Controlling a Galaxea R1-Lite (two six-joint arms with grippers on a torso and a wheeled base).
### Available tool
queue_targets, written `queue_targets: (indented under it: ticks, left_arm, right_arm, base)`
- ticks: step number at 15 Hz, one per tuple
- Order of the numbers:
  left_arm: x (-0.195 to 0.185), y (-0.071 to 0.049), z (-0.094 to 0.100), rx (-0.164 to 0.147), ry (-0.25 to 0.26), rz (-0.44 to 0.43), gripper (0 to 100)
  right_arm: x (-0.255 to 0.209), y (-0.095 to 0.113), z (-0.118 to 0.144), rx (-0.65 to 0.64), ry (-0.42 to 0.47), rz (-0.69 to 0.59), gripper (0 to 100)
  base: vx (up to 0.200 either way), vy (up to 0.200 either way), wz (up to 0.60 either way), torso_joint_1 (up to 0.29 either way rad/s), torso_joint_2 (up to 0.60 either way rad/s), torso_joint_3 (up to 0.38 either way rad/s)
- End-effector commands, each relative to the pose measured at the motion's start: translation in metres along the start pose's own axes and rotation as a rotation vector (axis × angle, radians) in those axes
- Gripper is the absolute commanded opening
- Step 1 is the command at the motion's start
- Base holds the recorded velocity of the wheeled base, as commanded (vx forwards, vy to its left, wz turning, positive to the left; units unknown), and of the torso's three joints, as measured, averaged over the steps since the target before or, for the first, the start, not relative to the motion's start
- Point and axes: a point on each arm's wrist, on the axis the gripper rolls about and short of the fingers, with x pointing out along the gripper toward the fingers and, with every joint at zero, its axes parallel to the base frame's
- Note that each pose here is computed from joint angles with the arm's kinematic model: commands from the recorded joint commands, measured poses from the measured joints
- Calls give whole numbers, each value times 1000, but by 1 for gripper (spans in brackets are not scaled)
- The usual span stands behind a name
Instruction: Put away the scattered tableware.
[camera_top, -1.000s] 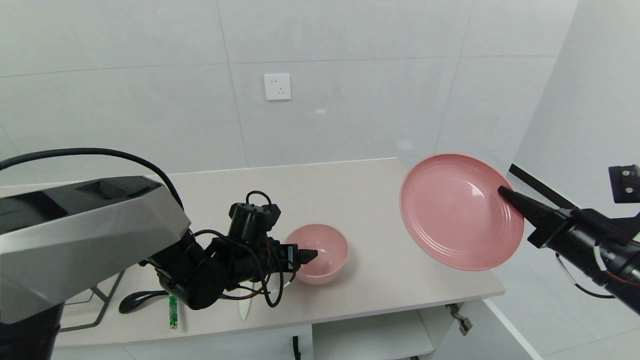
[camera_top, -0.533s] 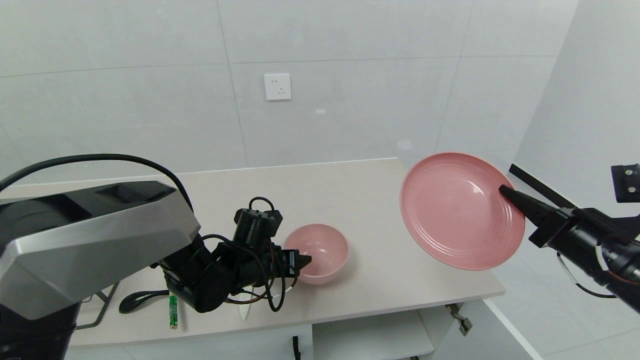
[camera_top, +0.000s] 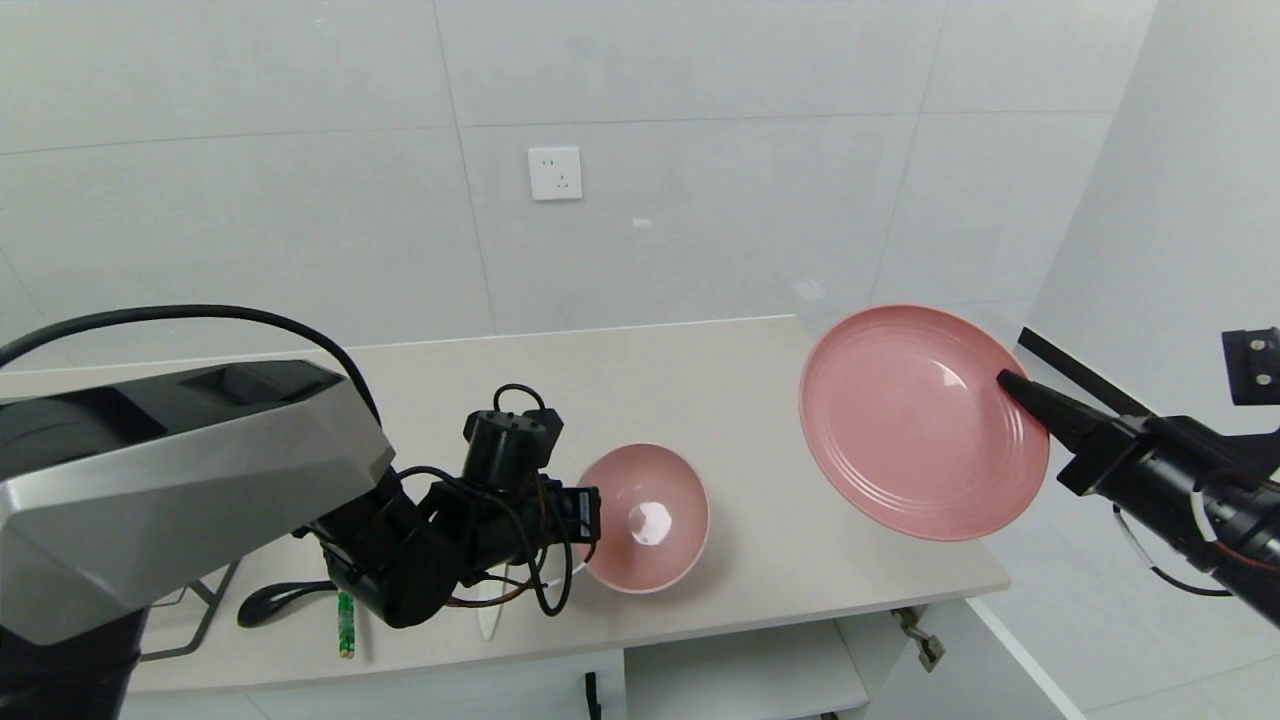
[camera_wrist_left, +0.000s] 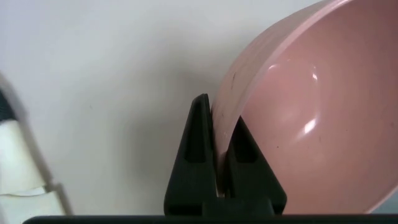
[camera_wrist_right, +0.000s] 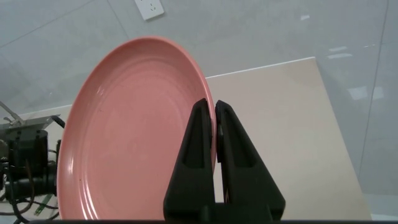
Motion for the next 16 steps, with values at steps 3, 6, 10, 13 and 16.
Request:
queue_targets:
  ticks: [3,6,10,13,16]
  left_arm:
    - [-44,-3,22,78,-152,32,0]
    - [-76,4,33,157,-334,32,0]
    - [-132,12,43,154,-450,35,0]
    - [-190,0,44,162,-537,-17,0]
    - [-223,-1,11,152,-503,-58,0]
  right_arm:
    - [1,0,1,-4,-7,4,0]
    - [4,-1,1,-75,-9,2,0]
    - [7,5,6,-97,-7,107,0]
    - [0,10,13,-108,-31,141,0]
    - [-1,13,8,-101,-11,153,0]
  base:
    - [0,0,0,0,0,0]
    - [0,0,0,0,0,0]
    - [0,0,0,0,0,0]
    - [0,0,0,0,0,0]
    - [0,0,0,0,0,0]
